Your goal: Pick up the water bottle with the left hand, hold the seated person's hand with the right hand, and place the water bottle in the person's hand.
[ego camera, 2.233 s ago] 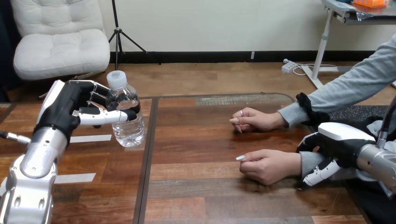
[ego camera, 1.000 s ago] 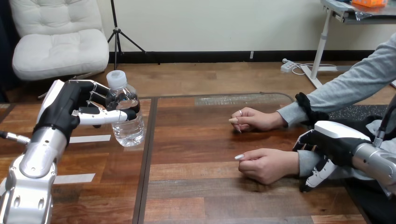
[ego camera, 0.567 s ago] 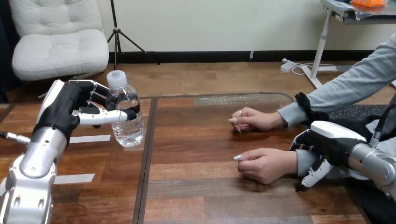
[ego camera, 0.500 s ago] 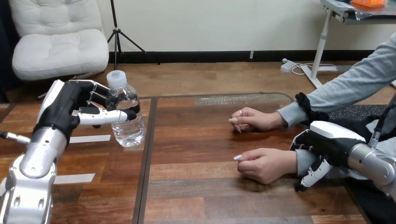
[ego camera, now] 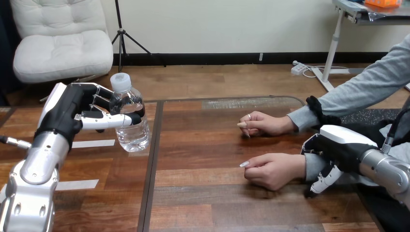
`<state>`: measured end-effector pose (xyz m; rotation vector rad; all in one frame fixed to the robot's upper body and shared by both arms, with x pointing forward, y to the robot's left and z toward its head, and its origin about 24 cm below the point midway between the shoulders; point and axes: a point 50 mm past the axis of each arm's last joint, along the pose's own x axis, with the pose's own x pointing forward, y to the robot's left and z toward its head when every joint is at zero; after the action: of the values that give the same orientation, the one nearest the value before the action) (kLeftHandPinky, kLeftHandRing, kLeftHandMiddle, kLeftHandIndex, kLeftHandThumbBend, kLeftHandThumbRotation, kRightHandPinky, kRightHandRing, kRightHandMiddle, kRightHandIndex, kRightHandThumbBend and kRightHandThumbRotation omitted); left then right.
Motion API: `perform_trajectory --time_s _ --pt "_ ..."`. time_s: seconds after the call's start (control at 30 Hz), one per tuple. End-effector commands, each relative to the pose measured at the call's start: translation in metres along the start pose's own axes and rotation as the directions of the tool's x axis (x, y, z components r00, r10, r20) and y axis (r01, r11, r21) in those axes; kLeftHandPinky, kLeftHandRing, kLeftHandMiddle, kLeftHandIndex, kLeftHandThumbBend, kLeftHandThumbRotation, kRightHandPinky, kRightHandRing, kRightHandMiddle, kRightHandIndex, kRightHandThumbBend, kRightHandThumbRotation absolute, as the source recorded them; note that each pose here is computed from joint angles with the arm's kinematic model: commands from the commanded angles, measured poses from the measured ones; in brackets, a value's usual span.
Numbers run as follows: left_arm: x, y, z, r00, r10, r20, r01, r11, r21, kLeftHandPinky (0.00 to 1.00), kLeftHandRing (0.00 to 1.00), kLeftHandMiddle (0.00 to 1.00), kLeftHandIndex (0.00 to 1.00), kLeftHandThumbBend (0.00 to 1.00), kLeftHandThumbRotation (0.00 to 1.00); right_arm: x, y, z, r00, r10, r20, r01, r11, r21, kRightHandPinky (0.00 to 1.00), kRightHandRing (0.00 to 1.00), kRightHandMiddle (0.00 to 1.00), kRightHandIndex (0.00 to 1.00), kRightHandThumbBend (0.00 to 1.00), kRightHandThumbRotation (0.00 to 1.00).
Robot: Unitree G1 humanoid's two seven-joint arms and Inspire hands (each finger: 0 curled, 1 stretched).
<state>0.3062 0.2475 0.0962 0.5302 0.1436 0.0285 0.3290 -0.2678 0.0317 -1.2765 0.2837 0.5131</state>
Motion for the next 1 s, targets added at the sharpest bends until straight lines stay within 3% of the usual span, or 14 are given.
perform_trajectory --time_s 0.0,0.97 --pt "0.0009 0.0175 0.0313 0.991 0.056 0.119 -0.058 0.998 0.018 0.32 0.38 0.43 0.43 0.63 0.00 0.0041 -0.0061 0.0116 0.996 -0.062 0.060 0.062 0.998 0.017 0.42 0.45 0.51 0.53 0.84 0.00" --pt "0.0008 0.0165 0.0304 0.991 0.053 0.121 -0.056 0.998 0.021 0.33 0.39 0.43 0.43 0.62 0.00 0.0021 -0.0077 0.0124 0.991 -0.103 0.090 0.101 0.994 0.027 0.32 0.36 0.42 0.43 0.76 0.00"
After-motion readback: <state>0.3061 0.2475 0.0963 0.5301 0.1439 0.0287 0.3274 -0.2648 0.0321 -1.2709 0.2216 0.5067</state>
